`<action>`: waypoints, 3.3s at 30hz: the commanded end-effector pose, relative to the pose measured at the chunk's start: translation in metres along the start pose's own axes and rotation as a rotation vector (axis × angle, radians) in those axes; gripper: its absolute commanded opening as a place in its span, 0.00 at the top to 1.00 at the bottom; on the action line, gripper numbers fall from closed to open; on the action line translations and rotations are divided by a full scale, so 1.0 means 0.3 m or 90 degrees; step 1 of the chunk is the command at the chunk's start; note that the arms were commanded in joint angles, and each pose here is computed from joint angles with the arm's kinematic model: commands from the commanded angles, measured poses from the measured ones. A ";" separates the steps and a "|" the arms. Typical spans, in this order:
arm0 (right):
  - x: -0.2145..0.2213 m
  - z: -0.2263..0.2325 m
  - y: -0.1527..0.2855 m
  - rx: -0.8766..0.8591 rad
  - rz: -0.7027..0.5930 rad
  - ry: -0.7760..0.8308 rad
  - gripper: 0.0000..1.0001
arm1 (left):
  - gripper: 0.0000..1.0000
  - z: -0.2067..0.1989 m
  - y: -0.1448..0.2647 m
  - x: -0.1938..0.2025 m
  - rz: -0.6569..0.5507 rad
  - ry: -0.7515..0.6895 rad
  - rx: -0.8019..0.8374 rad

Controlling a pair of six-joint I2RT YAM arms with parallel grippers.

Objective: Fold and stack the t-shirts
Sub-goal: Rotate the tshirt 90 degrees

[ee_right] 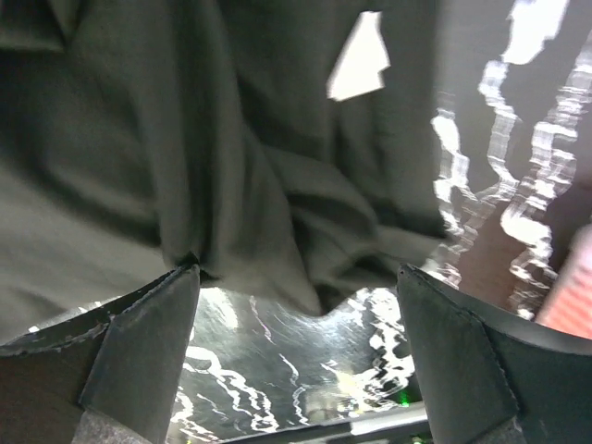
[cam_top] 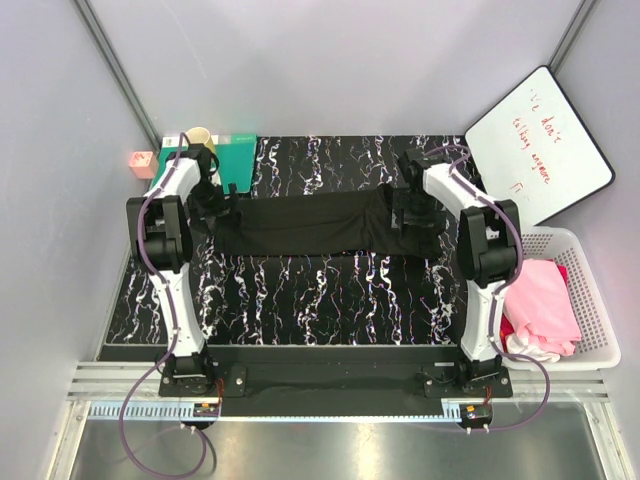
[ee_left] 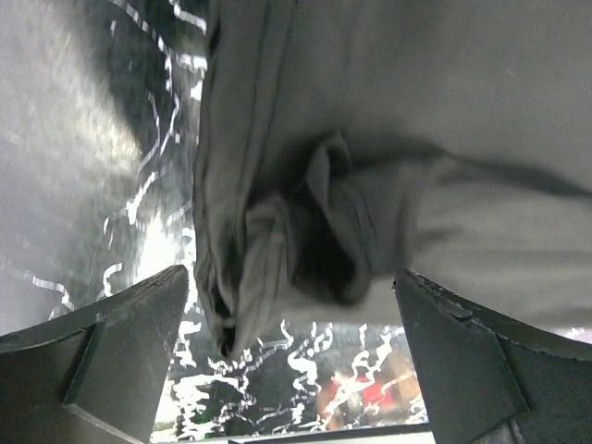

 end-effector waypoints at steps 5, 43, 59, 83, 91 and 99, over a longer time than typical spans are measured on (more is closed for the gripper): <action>-0.030 0.093 -0.113 -0.058 0.038 -0.026 0.08 | 0.10 -0.026 -0.037 -0.081 -0.028 -0.013 -0.012; -0.521 0.169 -0.006 -0.121 -0.208 0.098 0.23 | 0.04 -0.324 0.099 0.781 0.160 -0.199 0.078; -0.311 0.011 0.282 -0.115 -0.204 -0.005 0.00 | 0.01 -0.399 0.216 0.479 -0.014 -0.317 0.027; -0.393 0.038 -0.086 -0.163 -0.048 -0.075 0.03 | 0.01 -0.419 0.170 0.349 -0.016 -0.304 0.011; -0.373 0.035 -0.147 -0.147 -0.015 -0.082 0.03 | 0.01 -0.398 0.168 0.352 -0.011 -0.295 0.006; -0.431 0.055 -0.233 -0.150 -0.033 -0.075 0.04 | 0.01 -0.373 0.162 0.371 -0.002 -0.290 -0.004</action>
Point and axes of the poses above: each gripper's point midway between its finger pads, its own y axis back along the fingers, its own z axis along the line the jaws close on, x = y × z, the point moved 4 cm from there along y, back along the fingers, and after that the axes turned 9 degrees about y, right-handed, at the moved point
